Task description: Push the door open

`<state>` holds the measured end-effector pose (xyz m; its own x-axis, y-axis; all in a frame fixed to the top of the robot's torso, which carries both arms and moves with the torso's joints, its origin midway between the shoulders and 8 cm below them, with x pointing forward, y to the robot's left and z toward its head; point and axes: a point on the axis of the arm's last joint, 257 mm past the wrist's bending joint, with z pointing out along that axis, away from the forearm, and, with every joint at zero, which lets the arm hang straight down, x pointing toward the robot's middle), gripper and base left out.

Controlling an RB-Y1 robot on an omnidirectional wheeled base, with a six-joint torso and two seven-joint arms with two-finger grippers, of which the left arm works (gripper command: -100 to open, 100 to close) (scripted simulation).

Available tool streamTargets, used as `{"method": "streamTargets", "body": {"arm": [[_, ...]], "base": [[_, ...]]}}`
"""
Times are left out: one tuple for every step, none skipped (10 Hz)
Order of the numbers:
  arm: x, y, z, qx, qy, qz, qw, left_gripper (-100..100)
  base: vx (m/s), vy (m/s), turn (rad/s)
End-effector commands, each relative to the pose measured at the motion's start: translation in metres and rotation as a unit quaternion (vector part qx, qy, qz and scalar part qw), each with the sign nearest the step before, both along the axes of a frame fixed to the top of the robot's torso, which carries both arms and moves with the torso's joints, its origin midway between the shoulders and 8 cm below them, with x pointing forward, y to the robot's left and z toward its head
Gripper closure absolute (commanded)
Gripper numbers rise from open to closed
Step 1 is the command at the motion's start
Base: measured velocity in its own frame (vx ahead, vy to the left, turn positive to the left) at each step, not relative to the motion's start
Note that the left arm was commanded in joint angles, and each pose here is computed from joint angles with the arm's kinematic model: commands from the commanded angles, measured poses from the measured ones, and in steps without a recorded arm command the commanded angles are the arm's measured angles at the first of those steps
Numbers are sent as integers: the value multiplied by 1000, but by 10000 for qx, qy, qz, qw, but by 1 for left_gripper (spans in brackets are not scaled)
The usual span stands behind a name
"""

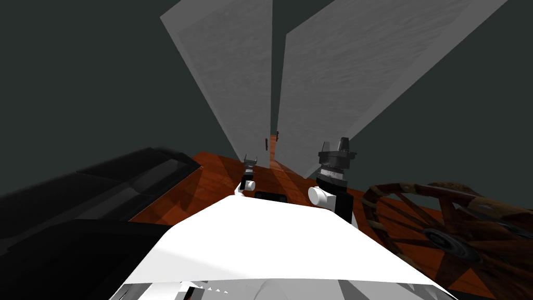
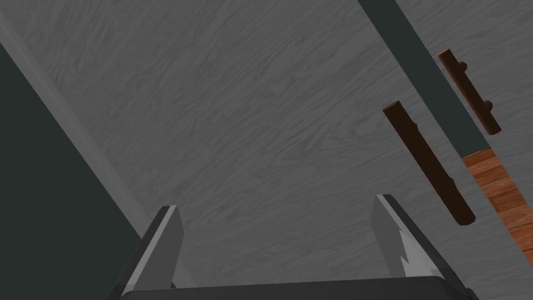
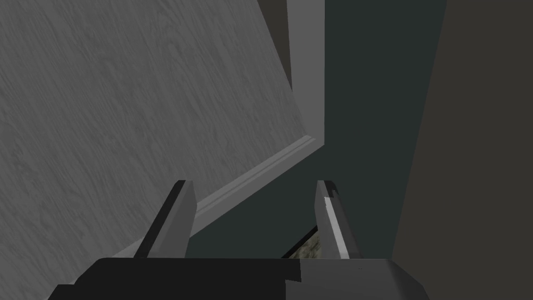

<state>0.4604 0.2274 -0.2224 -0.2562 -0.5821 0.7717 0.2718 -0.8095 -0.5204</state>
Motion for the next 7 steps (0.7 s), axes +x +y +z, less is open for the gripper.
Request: {"method": "streamTargets", "body": {"arm": [[4,-4,-12,-204,110,-88,9997,-100],[6,-7,-20,-324,172,-138,9992,-100],[6,-7,-20,-323,179,-137,9992,-100],[7,-9,-28,-440,247,-184,9986,-100],[8,-11,-35,-557,315,-228,9977,-100],[9,-13,-43,-671,379,-269,9967,-100],[10,-16,-50,-785,443,-308,9955,-100]], "base": [[108,44,-85],[96,47,-90],[58,29,-20],[50,26,-45],[71,33,-80],[89,46,-93],[98,41,-95]]}}
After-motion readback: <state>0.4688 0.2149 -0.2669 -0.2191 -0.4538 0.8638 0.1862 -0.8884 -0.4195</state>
